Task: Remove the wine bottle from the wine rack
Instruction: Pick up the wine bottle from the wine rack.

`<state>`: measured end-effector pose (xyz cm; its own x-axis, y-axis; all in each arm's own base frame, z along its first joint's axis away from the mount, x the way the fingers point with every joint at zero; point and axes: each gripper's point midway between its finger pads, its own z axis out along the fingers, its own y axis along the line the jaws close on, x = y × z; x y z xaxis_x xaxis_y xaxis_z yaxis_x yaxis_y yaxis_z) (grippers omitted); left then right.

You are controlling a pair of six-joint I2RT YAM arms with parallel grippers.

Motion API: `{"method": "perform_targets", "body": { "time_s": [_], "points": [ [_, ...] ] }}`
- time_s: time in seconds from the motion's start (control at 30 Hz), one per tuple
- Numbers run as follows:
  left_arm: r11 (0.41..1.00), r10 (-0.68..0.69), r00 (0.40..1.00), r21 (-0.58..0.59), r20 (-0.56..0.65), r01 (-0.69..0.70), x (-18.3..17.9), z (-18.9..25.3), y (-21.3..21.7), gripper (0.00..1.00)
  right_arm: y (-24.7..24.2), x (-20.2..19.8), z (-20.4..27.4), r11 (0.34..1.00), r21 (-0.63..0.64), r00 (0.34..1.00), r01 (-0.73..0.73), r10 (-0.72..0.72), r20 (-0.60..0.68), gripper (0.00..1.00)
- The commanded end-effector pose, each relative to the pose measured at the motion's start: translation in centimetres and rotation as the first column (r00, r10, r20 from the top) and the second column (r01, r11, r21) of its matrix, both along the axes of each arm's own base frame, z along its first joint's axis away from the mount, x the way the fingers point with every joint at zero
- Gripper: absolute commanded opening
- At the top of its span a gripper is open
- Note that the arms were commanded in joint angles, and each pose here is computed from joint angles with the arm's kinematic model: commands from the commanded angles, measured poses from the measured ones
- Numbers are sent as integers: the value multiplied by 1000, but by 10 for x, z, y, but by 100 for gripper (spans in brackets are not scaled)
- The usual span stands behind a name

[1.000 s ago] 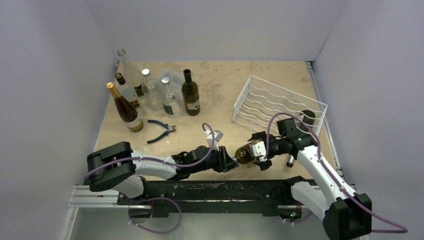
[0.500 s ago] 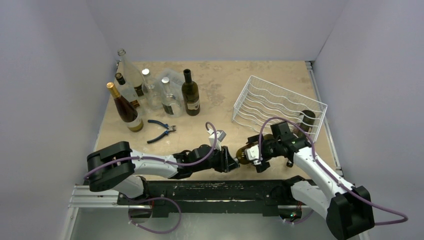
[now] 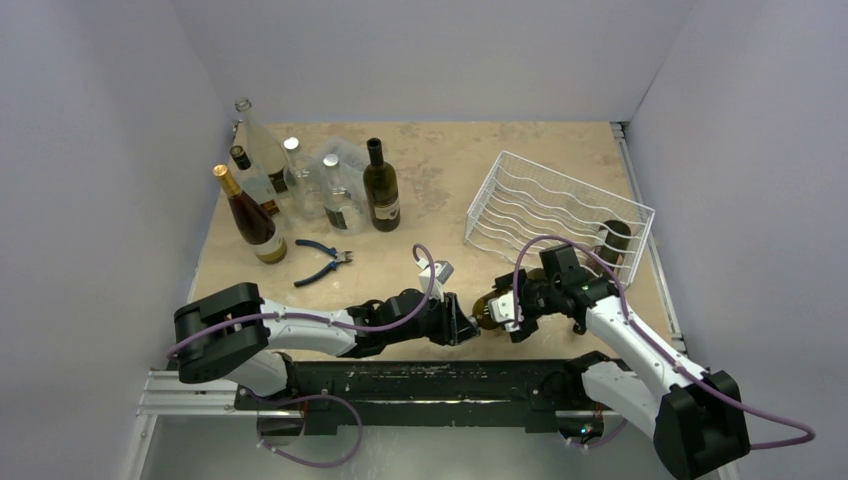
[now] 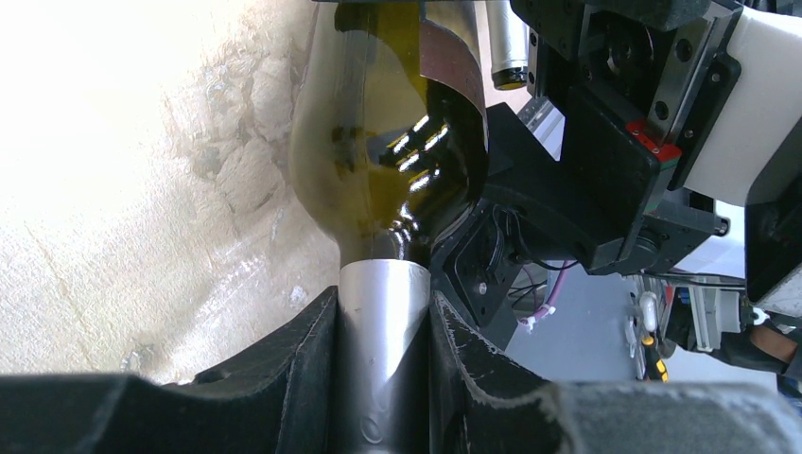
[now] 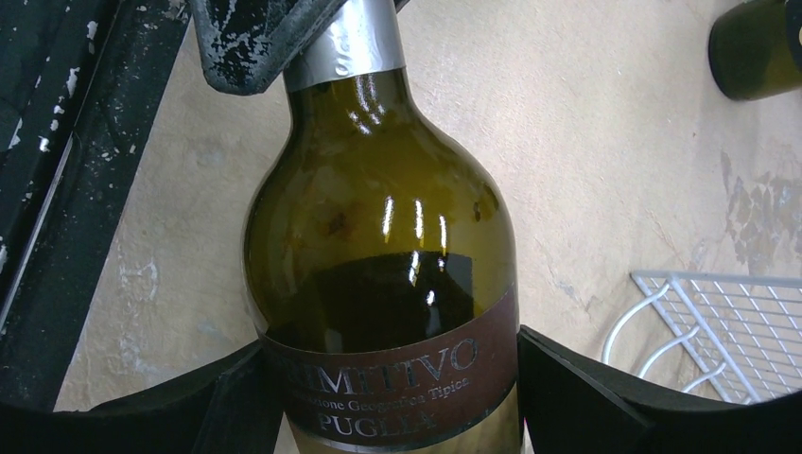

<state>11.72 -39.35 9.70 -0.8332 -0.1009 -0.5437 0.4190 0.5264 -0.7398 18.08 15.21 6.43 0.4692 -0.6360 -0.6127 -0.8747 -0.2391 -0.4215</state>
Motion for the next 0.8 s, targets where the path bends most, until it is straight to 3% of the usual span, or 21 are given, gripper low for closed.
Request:
{"method": "perform_targets", "body": {
  "time_s": [0.0, 0.33, 0.47, 0.6, 0.77],
  "points": [
    [996, -18, 1000, -87, 17, 19, -1, 29, -13, 6, 2, 3, 3, 1000, 1, 1000, -12, 12, 28, 82],
    [991, -12, 1000, -130, -1, 12, -4, 32, -10, 38, 10, -6, 18, 996, 44, 997, -73, 72, 24, 52],
    [991, 1, 1000, -135, 1, -1, -3, 33, -6, 55, 13, -8, 23, 994, 61, 996, -92, 90, 25, 41],
    [990, 7, 1000, -138, 4, -6, -3, 35, -4, 69, 15, -10, 25, 992, 73, 995, -100, 99, 14, 34],
    [987, 22, 1000, -162, 15, -19, -1, 36, 0, 76, 19, -11, 32, 990, 99, 995, -97, 97, 1, 31]
  ]
}}
